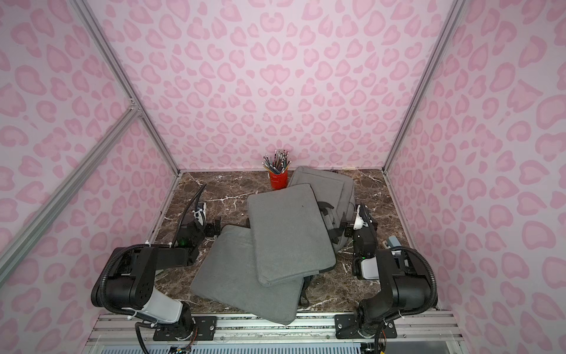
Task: Open the zippered laptop bag and take out the laptop
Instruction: Adjust the zippered laptop bag.
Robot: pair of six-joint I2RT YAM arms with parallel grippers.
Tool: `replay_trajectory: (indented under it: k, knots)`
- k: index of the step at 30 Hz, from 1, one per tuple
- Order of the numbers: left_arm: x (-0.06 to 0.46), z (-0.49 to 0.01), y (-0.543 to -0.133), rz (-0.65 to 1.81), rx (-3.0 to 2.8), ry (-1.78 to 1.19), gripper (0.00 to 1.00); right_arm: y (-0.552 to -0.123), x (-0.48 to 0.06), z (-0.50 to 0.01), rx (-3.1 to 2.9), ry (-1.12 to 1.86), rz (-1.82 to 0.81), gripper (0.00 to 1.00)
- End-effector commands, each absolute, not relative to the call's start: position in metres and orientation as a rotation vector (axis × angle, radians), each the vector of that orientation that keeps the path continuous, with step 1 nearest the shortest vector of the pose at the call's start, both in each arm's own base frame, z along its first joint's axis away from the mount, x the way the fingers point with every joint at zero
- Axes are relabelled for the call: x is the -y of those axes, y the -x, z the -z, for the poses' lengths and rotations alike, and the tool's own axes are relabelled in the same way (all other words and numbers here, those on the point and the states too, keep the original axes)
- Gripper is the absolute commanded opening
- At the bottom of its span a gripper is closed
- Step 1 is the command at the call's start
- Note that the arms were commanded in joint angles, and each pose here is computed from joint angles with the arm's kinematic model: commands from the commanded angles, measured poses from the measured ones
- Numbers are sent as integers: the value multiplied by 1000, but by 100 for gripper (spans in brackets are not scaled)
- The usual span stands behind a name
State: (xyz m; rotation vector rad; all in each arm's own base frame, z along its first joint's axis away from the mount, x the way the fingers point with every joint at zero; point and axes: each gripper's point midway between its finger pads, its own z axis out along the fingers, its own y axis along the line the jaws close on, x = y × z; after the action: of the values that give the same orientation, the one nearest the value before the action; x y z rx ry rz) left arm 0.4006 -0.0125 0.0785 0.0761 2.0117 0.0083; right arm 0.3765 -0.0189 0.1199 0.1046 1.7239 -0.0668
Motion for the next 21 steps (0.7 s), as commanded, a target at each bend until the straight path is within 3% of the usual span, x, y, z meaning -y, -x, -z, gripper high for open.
replay_trajectory:
  k: [1, 21]
  knots:
    - [12, -84, -403, -8, -1988, -75, 99, -377, 19, -127, -1694, -101, 74, 99]
    - [12, -85, -403, -9, -1983, -75, 99, -378, 19, -127, -1700, -98, 69, 99]
